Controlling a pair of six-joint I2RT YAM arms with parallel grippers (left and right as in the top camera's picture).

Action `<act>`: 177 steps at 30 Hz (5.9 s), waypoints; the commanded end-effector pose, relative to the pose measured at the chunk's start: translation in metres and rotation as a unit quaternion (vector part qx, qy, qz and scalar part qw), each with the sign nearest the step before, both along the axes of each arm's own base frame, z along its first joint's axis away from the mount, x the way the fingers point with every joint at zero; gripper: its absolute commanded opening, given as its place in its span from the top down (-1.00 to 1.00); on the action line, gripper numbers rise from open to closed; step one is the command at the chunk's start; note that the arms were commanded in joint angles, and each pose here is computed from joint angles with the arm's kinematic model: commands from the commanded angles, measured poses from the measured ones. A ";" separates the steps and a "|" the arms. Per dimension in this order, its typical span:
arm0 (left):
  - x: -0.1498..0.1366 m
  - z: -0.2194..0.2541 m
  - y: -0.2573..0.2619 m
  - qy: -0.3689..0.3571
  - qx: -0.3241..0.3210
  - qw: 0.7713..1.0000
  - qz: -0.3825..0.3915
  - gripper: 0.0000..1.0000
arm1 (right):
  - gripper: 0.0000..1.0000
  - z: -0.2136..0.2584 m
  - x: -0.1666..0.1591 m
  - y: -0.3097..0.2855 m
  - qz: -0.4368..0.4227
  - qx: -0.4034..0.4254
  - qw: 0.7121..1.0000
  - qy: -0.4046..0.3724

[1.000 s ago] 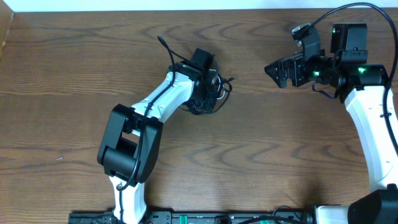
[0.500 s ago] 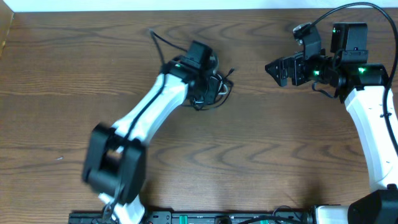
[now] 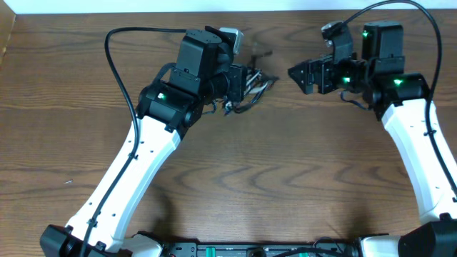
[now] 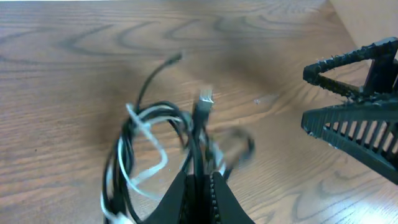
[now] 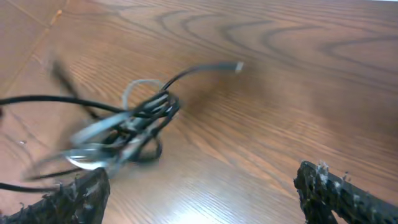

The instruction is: Untangle cables

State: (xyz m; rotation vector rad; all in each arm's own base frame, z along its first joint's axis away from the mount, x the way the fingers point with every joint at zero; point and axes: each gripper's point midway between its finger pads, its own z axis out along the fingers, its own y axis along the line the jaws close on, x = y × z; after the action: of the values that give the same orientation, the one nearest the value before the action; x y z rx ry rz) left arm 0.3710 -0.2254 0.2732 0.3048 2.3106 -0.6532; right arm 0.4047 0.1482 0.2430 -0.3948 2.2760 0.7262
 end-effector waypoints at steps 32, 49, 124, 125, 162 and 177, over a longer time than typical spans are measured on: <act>0.014 0.021 -0.005 0.002 -0.068 0.996 0.053 0.85 | -0.05 -0.058 -0.019 0.060 -0.033 0.036 0.983 0.176; 0.014 0.019 -0.004 0.001 -0.064 0.996 0.055 0.85 | 0.07 -0.095 -0.057 0.085 -0.009 0.047 0.951 0.306; 0.034 -0.028 0.102 0.063 0.034 0.970 0.232 0.85 | 0.98 0.004 -0.037 -0.065 -0.034 0.011 0.991 0.129; 0.034 -0.029 0.101 0.065 0.033 0.970 0.231 0.84 | 0.98 0.018 -0.038 -0.059 -0.025 0.009 0.994 0.108; 0.009 -0.080 0.028 0.097 0.084 0.992 0.023 -0.18 | 0.28 0.173 -0.016 -0.071 -0.161 0.036 0.981 -0.098; -0.042 -0.181 -0.007 0.310 0.101 0.945 0.000 -0.18 | -0.21 0.071 0.015 -0.094 -0.177 -0.020 0.982 0.054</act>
State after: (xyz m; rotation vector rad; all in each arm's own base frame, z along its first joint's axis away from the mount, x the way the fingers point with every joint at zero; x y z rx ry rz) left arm 0.3399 -0.2229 0.1015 0.2709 2.9279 -0.5135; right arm 0.4187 0.0557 0.3141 0.0617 2.3763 0.5471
